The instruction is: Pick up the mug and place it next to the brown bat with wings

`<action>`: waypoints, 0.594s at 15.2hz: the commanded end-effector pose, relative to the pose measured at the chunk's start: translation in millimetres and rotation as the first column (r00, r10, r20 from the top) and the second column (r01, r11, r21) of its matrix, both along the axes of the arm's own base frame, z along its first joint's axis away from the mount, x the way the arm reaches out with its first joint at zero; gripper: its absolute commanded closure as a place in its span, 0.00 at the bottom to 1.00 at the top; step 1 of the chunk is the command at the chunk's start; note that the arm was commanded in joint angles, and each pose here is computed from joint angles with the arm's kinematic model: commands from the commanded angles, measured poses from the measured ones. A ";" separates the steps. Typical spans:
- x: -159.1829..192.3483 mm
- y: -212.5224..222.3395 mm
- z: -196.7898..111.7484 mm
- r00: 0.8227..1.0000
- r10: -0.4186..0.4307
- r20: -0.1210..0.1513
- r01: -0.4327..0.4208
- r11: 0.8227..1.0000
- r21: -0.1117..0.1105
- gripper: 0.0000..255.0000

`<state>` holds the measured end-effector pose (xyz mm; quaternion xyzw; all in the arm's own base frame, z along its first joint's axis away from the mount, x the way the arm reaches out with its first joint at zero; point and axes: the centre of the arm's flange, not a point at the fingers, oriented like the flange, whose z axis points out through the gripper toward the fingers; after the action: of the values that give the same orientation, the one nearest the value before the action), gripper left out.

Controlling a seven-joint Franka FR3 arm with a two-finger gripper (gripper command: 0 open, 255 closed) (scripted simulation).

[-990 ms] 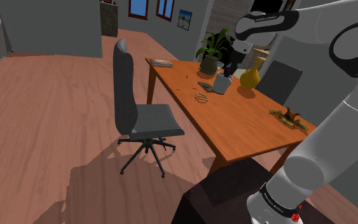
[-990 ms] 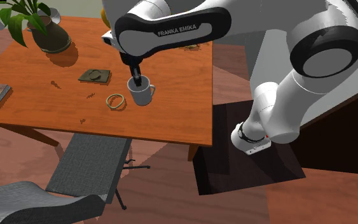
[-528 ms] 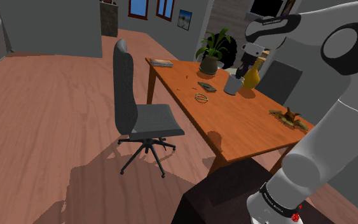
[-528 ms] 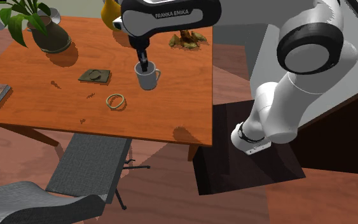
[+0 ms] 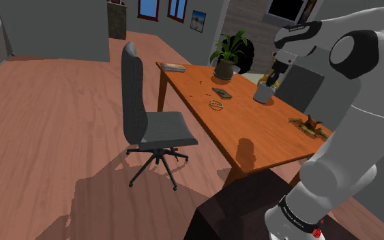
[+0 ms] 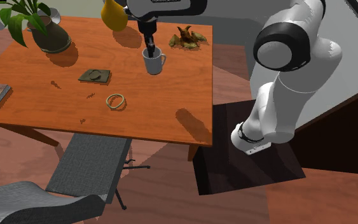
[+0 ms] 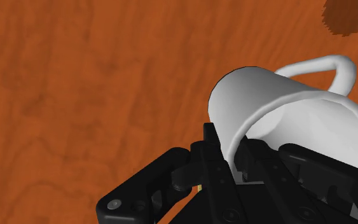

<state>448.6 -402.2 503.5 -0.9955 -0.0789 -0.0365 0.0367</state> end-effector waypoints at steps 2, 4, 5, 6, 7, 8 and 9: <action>-15.1 -37.3 -2.7 1.000 0.002 0.001 -0.002 1.000 0.000 1.00; -23.8 -62.2 -4.8 1.000 0.002 0.001 -0.002 1.000 0.000 1.00; -28.2 -74.6 -5.8 1.000 0.002 0.001 -0.002 1.000 0.000 1.00; -32.6 -87.0 -6.9 1.000 0.002 0.001 -0.002 1.000 0.000 1.00; -36.9 -99.4 -7.9 1.000 0.002 0.001 -0.002 1.000 0.000 1.00; -41.3 -111.8 -8.9 1.000 0.002 0.001 -0.002 1.000 0.000 1.00; -45.7 -124.2 -10.0 1.000 0.002 0.001 -0.002 1.000 0.000 1.00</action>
<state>406.8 -513.7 493.5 -0.9956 -0.0787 -0.0366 0.0366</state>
